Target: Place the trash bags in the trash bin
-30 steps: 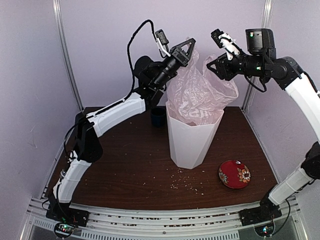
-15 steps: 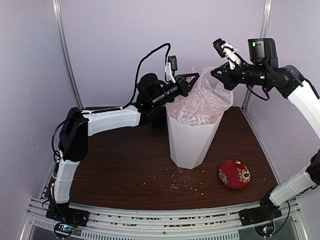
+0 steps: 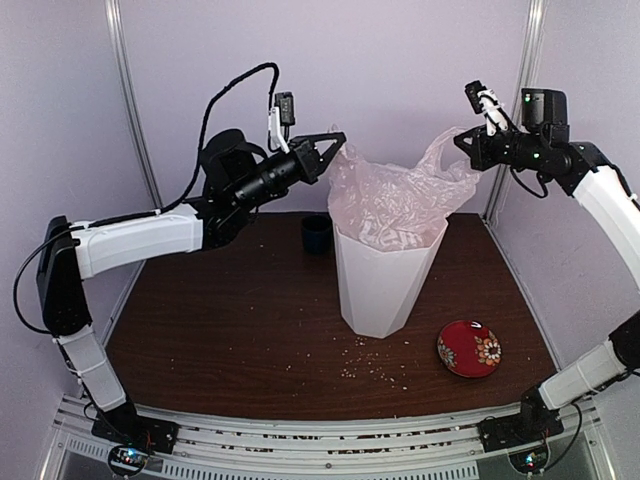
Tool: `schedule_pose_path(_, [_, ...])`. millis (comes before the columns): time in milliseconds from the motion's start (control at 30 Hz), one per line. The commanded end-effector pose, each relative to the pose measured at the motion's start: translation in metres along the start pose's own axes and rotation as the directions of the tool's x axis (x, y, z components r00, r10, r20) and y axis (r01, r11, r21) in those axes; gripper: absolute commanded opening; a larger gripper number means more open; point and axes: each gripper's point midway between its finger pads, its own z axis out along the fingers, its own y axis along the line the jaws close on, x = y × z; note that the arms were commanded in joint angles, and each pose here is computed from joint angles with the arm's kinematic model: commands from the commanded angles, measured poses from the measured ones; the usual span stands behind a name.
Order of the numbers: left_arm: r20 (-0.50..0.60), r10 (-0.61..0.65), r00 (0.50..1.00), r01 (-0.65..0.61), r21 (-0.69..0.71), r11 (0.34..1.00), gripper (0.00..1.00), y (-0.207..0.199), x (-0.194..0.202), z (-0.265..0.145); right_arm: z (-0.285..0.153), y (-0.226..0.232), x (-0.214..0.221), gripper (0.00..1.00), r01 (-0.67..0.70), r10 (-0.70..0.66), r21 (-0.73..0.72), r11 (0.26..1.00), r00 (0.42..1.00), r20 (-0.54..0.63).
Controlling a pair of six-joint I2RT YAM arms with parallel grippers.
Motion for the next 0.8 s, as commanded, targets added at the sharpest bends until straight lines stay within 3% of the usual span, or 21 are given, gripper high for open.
schedule_pose_path(0, [-0.15, -0.072, 0.986, 0.068, -0.028, 0.997, 0.0, -0.002, 0.027, -0.033, 0.0, -0.015, -0.002, 0.0, -0.069, 0.072, -0.047, 0.996, 0.996, 0.056])
schedule_pose_path(367, [-0.428, -0.204, 0.88, 0.245, 0.043, 0.969, 0.0, -0.039, 0.09, -0.112, -0.044, 0.016, 0.047, 0.0, -0.109, 0.121, -0.127, 0.986, 0.989, 0.085])
schedule_pose_path(767, [-0.593, -0.198, 0.78, 0.17, -0.103, 0.98, 0.0, -0.019, 0.134, -0.169, -0.051, 0.005, 0.091, 0.0, -0.12, 0.12, -0.041, 0.992, 0.993, 0.02])
